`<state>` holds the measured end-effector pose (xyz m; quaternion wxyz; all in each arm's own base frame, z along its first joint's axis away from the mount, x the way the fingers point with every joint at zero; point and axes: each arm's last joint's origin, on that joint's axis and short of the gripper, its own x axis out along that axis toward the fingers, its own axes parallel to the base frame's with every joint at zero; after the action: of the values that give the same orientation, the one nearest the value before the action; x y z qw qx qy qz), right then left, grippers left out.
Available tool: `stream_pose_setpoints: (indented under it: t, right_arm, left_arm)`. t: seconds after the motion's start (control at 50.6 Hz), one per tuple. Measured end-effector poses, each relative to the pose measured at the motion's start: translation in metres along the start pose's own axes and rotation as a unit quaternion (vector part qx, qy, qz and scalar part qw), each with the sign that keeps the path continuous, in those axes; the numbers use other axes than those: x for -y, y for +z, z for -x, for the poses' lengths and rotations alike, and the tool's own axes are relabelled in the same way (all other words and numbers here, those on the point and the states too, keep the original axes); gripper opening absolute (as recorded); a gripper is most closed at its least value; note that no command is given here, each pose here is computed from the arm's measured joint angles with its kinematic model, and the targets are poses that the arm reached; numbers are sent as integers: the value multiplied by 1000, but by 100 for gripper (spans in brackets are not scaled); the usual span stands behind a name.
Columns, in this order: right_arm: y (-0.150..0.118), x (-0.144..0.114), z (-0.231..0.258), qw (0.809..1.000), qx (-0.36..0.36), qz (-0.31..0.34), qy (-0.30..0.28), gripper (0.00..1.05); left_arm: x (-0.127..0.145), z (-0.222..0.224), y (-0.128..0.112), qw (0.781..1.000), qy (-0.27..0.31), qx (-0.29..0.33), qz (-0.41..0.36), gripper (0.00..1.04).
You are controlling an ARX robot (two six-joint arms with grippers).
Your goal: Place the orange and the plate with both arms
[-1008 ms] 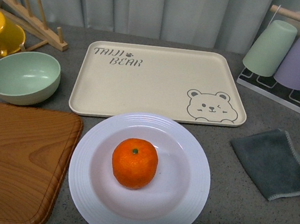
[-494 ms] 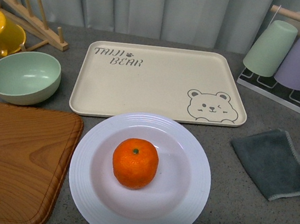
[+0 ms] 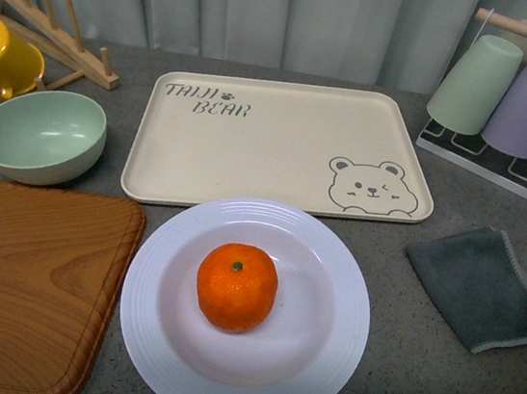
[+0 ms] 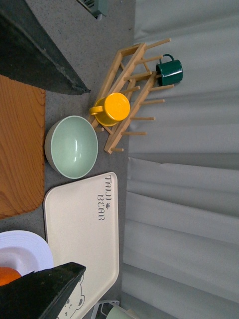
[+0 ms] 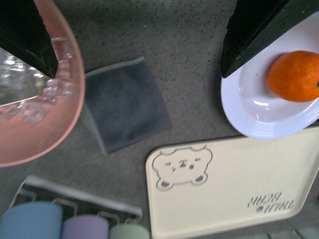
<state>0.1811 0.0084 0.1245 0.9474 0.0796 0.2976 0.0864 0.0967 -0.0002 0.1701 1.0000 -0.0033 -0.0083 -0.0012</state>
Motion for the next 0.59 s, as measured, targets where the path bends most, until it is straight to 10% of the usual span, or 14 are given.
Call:
stream_pose_setpoints:
  t: [0.593]
  right_arm:
    - [-41,-21,-92,942,-224,-222,115,96]
  left_arm:
    - [0,0,0,1000,0,0,-1,98]
